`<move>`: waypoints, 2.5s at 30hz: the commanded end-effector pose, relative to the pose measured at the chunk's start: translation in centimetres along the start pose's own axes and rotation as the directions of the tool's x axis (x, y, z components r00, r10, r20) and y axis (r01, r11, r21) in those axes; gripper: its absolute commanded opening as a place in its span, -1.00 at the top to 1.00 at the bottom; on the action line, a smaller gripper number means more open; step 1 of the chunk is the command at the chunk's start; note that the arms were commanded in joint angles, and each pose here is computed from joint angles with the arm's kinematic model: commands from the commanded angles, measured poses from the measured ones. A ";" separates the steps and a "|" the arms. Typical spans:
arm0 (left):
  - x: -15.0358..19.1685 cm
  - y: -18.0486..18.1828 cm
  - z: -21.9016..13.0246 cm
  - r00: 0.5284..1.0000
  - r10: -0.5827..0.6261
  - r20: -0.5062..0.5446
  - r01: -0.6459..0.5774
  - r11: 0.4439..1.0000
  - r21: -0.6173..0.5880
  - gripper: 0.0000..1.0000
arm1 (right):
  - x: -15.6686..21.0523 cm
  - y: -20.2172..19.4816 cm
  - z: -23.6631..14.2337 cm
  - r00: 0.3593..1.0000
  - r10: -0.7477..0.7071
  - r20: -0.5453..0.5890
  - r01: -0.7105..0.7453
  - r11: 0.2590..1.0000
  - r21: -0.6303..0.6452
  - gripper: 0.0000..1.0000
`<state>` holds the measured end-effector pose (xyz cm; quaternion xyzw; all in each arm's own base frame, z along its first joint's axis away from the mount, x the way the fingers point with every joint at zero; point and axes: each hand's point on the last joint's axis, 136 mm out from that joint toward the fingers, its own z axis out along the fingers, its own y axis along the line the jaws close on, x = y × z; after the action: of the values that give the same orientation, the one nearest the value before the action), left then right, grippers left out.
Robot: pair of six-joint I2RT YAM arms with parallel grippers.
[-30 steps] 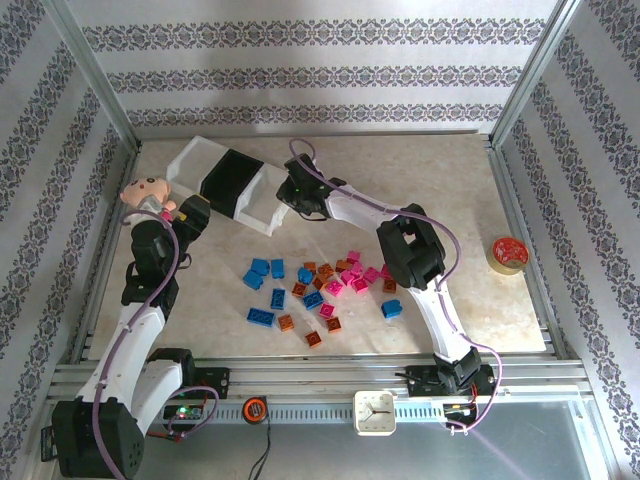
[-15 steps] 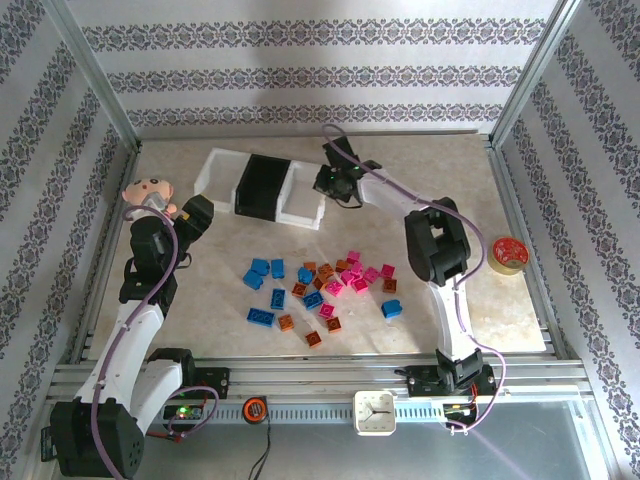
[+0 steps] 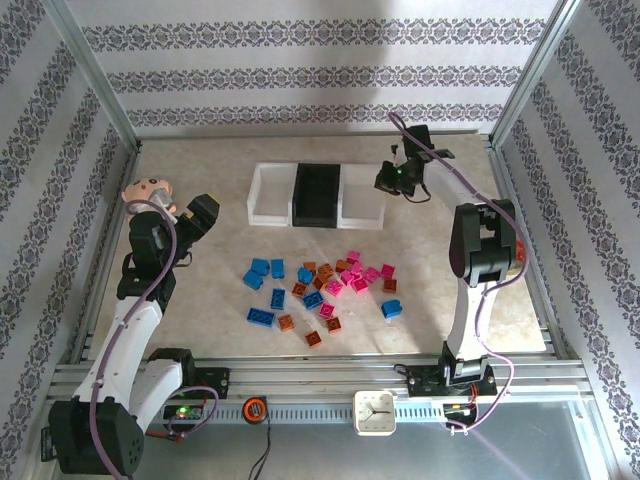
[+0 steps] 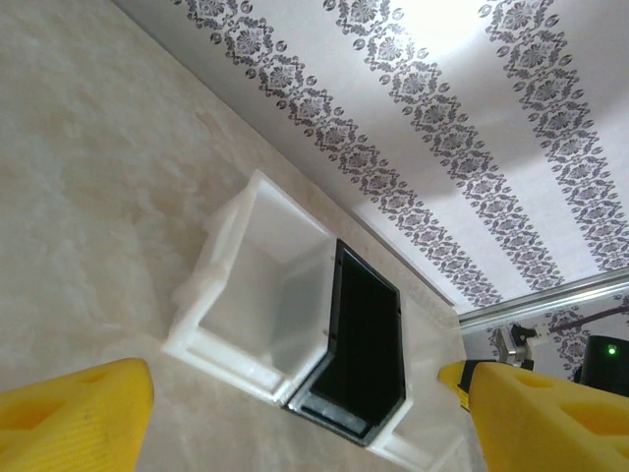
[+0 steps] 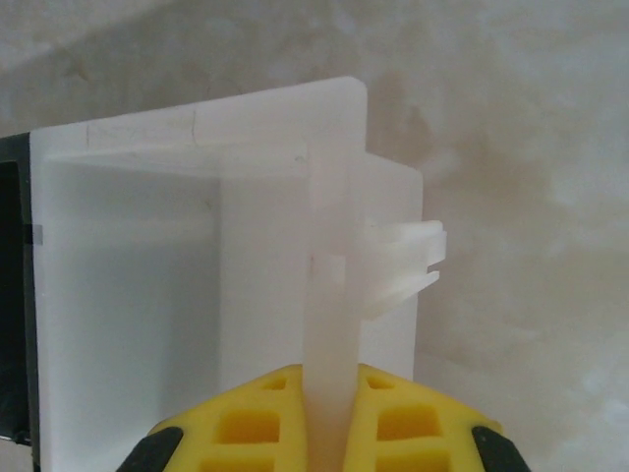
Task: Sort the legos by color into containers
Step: Move the container to the center of the table, then pick up the lego from the bottom-center of the table.
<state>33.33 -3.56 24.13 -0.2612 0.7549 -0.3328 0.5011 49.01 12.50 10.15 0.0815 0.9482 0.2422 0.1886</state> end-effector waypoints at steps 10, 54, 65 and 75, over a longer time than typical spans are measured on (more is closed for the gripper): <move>2.0 -0.2 0.7 0.996 0.010 -0.084 -0.009 1.000 0.006 -0.69 | 3.0 1.3 -1.1 0.992 -0.116 -0.057 0.106 0.984 -0.145 1.00; 6.5 1.6 1.2 0.978 -0.021 -0.206 0.020 1.000 -0.006 -0.99 | 29.4 -4.9 -8.4 0.955 -0.089 -0.284 0.186 0.924 0.335 -0.50; 7.1 2.1 1.8 0.972 -0.049 -0.230 0.047 0.999 -0.016 -0.99 | 31.2 -6.1 -5.6 0.926 -0.079 -0.370 0.218 0.911 0.351 -0.34; 6.7 2.3 1.1 0.977 -0.036 -0.209 0.028 0.999 -0.042 -0.99 | 32.1 -5.1 -6.0 0.914 -0.103 -0.393 0.226 0.933 0.281 0.25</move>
<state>32.05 -7.08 17.71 -0.2477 0.8080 -0.3523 0.4021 18.00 13.19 2.02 -0.0089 0.9976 0.0667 0.0180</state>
